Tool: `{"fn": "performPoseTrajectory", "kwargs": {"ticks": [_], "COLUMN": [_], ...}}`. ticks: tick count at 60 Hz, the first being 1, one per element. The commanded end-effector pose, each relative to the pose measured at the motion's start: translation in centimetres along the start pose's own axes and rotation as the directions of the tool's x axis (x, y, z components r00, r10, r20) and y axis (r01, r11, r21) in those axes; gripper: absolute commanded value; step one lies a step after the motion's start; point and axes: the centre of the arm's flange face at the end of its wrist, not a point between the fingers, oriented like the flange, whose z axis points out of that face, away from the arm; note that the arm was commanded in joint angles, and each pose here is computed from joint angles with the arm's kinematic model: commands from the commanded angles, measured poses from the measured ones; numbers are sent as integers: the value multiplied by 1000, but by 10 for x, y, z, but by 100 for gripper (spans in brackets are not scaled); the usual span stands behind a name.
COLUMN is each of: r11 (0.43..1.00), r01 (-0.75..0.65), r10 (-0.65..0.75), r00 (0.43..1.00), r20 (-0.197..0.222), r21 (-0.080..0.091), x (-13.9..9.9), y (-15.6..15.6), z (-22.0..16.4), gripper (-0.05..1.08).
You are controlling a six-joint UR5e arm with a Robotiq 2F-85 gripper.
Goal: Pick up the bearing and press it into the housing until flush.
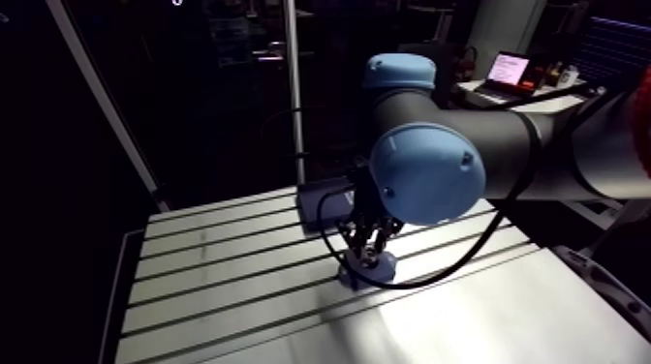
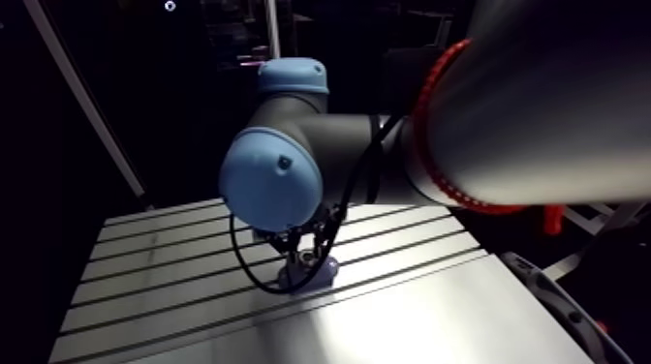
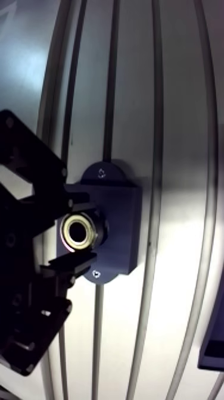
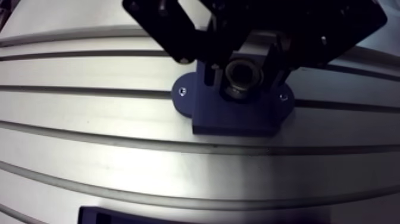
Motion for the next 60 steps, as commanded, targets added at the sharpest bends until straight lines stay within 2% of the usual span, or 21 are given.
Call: {"fn": "performPoseTrajectory", "kwargs": {"ticks": [1, 8, 12, 60], "r11": [1000, 1000, 1000, 1000], "r01": [-2, -1, -1, -4], "r10": [2, 1, 1, 4], "r00": [1000, 1000, 1000, 1000], "r20": [11, -8, -14, -2], "r21": [9, 3, 6, 10], "x": [-1, 2, 2, 0], "y": [0, 1, 0, 2], "z": [7, 8, 8, 14], "gripper": [66, 66, 66, 66]}}
